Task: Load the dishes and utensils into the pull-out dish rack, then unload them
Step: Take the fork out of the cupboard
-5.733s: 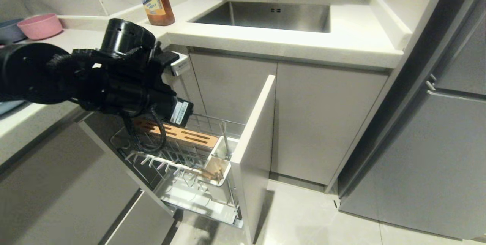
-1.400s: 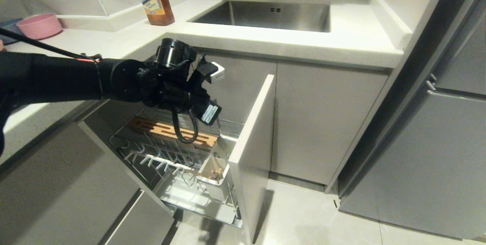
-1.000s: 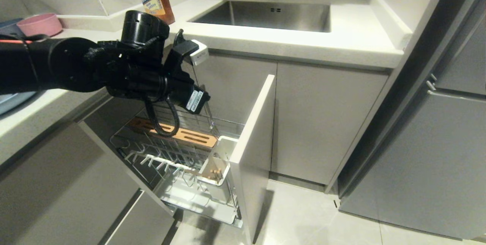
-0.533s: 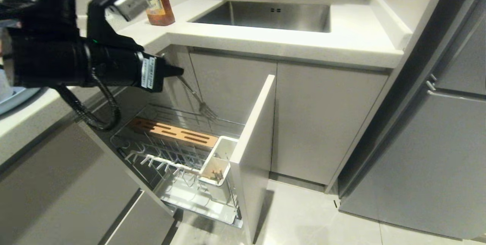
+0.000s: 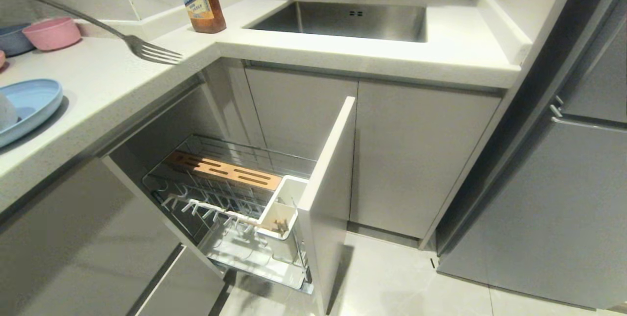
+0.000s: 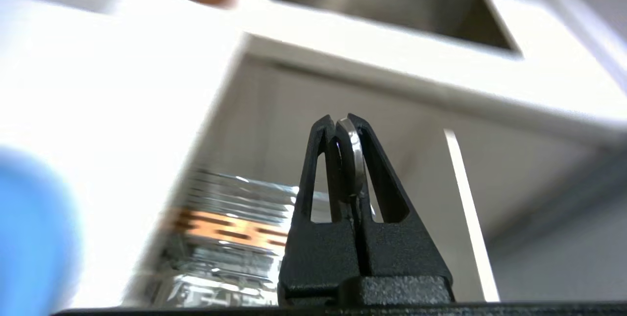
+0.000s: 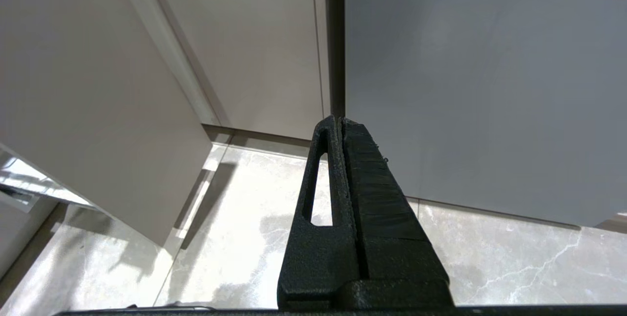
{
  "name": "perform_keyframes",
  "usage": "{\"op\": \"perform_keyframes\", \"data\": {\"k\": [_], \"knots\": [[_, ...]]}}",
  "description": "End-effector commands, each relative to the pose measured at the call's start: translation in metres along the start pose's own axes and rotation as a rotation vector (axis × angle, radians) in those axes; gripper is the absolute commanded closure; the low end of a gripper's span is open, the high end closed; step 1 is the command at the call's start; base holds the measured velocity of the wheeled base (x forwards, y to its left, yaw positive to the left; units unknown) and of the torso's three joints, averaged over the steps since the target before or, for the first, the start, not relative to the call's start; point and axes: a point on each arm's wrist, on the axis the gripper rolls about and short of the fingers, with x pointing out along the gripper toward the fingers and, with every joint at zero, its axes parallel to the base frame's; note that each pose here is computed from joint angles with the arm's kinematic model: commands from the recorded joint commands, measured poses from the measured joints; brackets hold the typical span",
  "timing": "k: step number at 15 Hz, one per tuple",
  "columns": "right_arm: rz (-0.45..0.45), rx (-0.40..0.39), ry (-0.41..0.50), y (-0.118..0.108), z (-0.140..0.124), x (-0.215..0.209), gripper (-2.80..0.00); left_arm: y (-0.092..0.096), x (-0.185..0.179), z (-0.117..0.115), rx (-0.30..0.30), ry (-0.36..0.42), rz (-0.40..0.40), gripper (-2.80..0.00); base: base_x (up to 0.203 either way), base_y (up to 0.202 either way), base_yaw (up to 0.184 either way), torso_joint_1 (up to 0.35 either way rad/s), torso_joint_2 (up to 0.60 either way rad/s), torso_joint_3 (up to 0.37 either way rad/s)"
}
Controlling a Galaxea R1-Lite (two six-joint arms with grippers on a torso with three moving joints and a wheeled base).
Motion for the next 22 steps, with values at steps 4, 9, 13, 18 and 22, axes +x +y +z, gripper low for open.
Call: {"op": "perform_keyframes", "data": {"k": [4, 9, 13, 18, 22], "knots": [[0.000, 0.000, 0.001, 0.000, 0.000, 0.000, 0.00, 0.010, -0.064, 0.025, -0.076, -0.256, 0.288, 0.00, 0.000, 0.000, 0.000, 0.000, 0.00, 0.000], [0.000, 0.000, 0.001, 0.000, 0.000, 0.000, 0.00, 0.034, -0.069, 0.023, -0.088, -0.459, 0.614, 0.00, 0.000, 0.000, 0.000, 0.000, 0.00, 0.000], [0.001, 0.000, 0.001, 0.000, 0.000, 0.000, 0.00, 0.075, -0.040, 0.018, -0.192, -0.431, 0.716, 0.00, 0.000, 0.000, 0.000, 0.000, 0.00, 0.000], [0.001, 0.000, 0.001, 0.000, 0.000, 0.000, 0.00, 0.119, -0.015, 0.024, -0.313, -0.375, 0.778, 0.00, 0.000, 0.000, 0.000, 0.000, 0.00, 0.000], [0.000, 0.000, 0.001, 0.000, 0.000, 0.000, 0.00, 0.145, -0.012, 0.018, -0.404, -0.249, 0.717, 0.00, 0.000, 0.000, 0.000, 0.000, 0.00, 0.000]]}}
